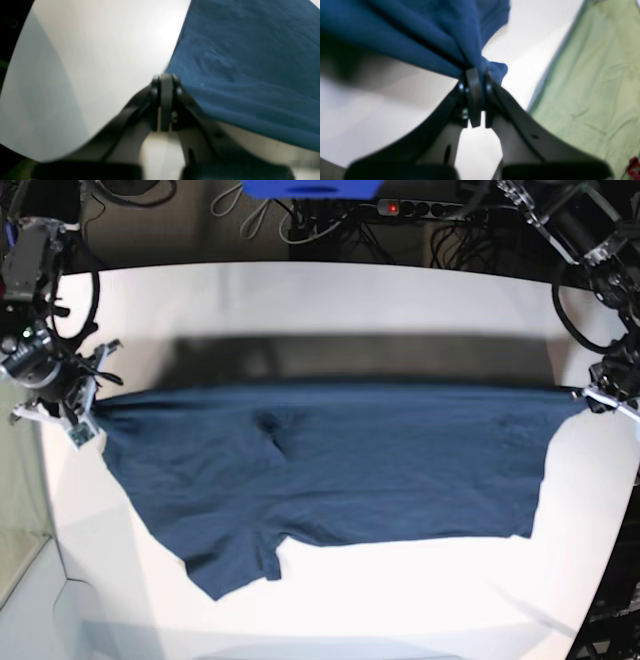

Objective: Layout the t-shirt on the table in an organized manner, then fold the t-shirt properly
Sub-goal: 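Drag the folded edge away from the hem with both grippers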

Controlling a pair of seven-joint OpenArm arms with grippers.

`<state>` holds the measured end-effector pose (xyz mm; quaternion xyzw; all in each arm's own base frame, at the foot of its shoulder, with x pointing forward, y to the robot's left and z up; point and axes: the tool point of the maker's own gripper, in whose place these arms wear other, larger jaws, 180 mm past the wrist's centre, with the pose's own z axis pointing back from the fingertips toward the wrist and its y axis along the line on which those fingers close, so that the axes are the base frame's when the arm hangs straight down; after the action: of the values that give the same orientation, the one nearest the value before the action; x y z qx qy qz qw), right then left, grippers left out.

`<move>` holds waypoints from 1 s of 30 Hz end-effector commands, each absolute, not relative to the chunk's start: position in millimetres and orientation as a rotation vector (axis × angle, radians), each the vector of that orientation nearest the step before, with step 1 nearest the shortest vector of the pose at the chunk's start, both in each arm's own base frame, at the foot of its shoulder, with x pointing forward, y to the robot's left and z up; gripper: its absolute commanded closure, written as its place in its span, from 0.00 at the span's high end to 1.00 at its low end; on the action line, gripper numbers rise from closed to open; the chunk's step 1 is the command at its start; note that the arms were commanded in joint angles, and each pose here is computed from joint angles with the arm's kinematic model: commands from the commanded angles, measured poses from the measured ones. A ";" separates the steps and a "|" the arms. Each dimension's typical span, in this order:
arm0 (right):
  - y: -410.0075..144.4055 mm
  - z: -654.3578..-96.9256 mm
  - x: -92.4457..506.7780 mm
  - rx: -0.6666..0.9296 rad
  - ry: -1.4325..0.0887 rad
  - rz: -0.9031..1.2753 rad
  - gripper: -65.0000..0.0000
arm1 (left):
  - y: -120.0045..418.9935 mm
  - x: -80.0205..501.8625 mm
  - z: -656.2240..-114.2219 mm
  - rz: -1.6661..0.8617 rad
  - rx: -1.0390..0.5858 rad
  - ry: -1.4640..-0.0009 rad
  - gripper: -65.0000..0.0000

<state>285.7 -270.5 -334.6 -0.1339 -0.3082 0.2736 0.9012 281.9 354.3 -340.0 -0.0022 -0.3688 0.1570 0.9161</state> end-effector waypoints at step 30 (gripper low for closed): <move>-263.6 -404.5 164.0 -0.157 -0.397 0.592 0.00 | 342.9 163.1 -413.6 0.324 0.027 -0.465 0.00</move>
<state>156.6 -260.1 -412.3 -0.0684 -0.1793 0.2870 0.9385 152.6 336.1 -424.8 0.0056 -0.2065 0.1644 0.9645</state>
